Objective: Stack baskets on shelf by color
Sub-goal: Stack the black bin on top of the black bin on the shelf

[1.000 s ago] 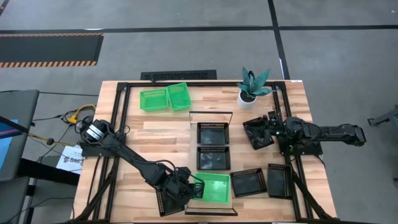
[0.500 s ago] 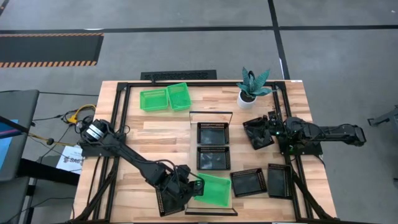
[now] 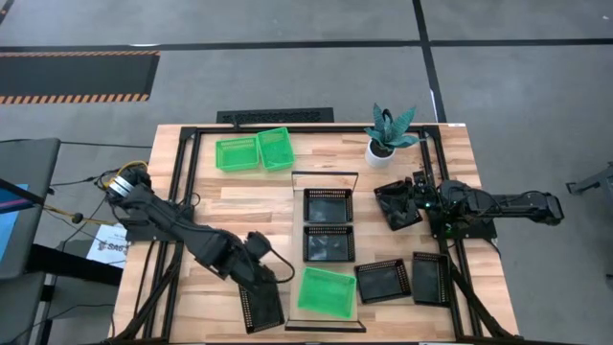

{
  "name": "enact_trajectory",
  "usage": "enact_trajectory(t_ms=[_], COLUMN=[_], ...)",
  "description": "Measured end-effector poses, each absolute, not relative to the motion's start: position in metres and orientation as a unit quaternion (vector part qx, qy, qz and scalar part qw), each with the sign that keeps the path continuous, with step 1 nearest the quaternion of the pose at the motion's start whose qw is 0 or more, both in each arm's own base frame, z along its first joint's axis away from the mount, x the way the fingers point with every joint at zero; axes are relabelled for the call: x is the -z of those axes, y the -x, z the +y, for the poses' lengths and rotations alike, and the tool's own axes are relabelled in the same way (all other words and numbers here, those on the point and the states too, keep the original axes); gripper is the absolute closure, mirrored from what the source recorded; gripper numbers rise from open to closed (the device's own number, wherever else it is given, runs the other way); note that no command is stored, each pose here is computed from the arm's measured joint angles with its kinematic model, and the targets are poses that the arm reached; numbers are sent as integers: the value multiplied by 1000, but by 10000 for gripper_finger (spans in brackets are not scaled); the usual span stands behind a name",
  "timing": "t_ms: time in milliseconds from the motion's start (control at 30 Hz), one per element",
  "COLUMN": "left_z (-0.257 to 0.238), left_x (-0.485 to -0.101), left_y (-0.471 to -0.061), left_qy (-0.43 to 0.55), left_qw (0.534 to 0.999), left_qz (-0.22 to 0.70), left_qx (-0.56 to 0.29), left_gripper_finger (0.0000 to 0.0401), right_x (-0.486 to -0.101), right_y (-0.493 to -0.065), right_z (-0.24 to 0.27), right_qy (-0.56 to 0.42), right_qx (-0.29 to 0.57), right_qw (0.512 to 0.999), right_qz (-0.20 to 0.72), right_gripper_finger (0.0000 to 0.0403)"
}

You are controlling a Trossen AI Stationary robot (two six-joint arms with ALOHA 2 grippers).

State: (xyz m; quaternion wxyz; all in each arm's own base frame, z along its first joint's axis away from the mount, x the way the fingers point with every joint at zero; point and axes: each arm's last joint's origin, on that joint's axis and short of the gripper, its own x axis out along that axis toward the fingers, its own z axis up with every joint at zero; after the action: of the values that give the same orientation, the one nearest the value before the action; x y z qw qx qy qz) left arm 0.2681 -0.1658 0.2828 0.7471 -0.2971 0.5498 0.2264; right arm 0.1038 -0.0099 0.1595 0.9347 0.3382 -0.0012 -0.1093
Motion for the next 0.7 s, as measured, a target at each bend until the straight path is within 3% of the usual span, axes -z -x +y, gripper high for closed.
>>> enact_trajectory(t_ms=[133,300,433,700], left_z=[-163,-168,-159,-155], left_x=[-278,-258,-233,-203], left_y=[-264,-270,-266,-261], left_qy=[192,143,143,143], left_qw=[761,778,755,754], left_qz=[598,609,636,637], left_qx=[-166,-67,-73,-65], left_gripper_finger=[218,218,218,218], right_x=[-160,-159,-159,-159], right_y=[-104,-104,-104,-104], right_z=[-10,-10,-10,-10], right_qy=[-337,-317,-314,-314], right_qx=[109,109,109,109], right_qw=[935,942,943,943], right_qz=[-1,1,2,2], right_gripper_finger=[184,184,184,184])
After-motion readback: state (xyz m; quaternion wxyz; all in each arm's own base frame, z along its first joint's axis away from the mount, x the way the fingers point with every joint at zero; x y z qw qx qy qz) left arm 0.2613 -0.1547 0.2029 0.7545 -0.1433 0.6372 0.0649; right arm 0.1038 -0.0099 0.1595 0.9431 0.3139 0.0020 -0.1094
